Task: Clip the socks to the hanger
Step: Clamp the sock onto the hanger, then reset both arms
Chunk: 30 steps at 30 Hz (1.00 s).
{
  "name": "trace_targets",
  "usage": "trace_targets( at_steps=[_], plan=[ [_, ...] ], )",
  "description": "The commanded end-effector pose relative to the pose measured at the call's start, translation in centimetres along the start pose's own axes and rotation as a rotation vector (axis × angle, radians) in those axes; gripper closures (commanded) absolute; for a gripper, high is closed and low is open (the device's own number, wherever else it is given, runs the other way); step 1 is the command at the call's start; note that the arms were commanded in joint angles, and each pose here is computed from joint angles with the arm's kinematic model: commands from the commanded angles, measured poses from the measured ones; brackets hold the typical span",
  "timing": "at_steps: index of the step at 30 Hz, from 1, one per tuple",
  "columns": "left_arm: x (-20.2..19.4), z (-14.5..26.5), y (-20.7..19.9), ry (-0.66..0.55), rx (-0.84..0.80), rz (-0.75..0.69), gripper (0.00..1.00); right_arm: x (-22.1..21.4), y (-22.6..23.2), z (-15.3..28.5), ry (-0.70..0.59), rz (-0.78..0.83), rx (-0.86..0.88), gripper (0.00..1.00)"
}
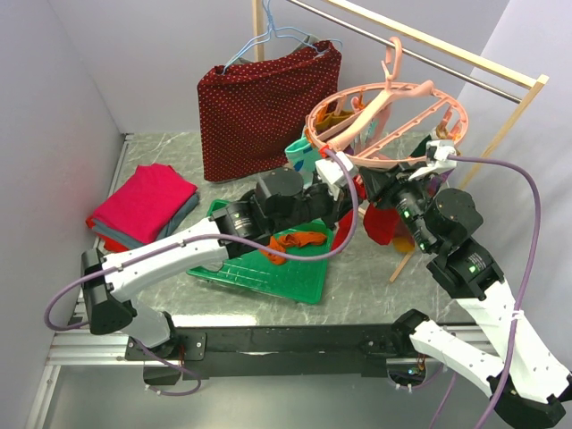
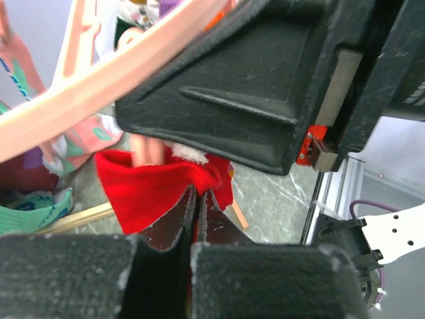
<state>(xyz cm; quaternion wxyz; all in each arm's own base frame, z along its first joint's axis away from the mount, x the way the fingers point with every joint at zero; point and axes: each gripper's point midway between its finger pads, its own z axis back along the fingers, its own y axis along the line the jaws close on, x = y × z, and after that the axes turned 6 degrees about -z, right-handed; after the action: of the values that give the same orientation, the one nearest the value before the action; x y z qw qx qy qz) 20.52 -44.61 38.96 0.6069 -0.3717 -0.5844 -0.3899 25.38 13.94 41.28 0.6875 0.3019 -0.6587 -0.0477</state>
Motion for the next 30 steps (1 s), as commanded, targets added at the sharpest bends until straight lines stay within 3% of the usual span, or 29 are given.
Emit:
trace_targets(
  at_steps=[1,6,8,10,12,13,17,23,24,30],
  plan=[
    [3.2,0.1,-0.3,-0.085,-0.003,-0.015,0.99,2.0,0.3,0.5,-0.075,-0.016,0.008,0.48],
    [3.0,0.2,0.6,-0.08,0.051,-0.01,0.91,2.6,0.2,1.4,-0.103,-0.015,0.012,0.16],
    [2.8,0.3,0.9,-0.083,0.07,-0.002,0.77,3.1,0.3,2.1,-0.124,-0.012,0.026,0.01],
    [2.2,0.6,1.1,-0.071,0.087,0.008,0.68,3.1,0.0,2.5,-0.132,-0.001,0.024,0.0],
    [2.3,1.2,2.0,-0.076,0.134,0.019,0.51,3.3,-0.3,3.4,-0.149,0.007,0.023,0.0],
    [1.8,1.4,2.2,-0.066,0.149,0.023,0.35,3.3,-0.5,3.6,-0.155,0.019,0.02,0.0],
    [2.6,4.1,4.2,-0.111,0.265,0.042,0.03,4.0,-2.2,6.2,-0.23,0.034,-0.016,0.0],
    [-1.1,10.8,9.2,-0.054,0.576,0.051,0.04,2.8,-6.7,10.1,-0.351,0.054,-0.116,0.0],
    [-3.3,12.1,10.2,-0.014,0.646,0.038,0.04,2.8,-7.2,10.8,-0.373,0.057,-0.125,0.0],
    [-7.5,20.4,12.6,0.018,0.837,0.04,0.04,1.8,-10.5,14.1,-0.455,0.119,-0.204,0.0]
  ],
)
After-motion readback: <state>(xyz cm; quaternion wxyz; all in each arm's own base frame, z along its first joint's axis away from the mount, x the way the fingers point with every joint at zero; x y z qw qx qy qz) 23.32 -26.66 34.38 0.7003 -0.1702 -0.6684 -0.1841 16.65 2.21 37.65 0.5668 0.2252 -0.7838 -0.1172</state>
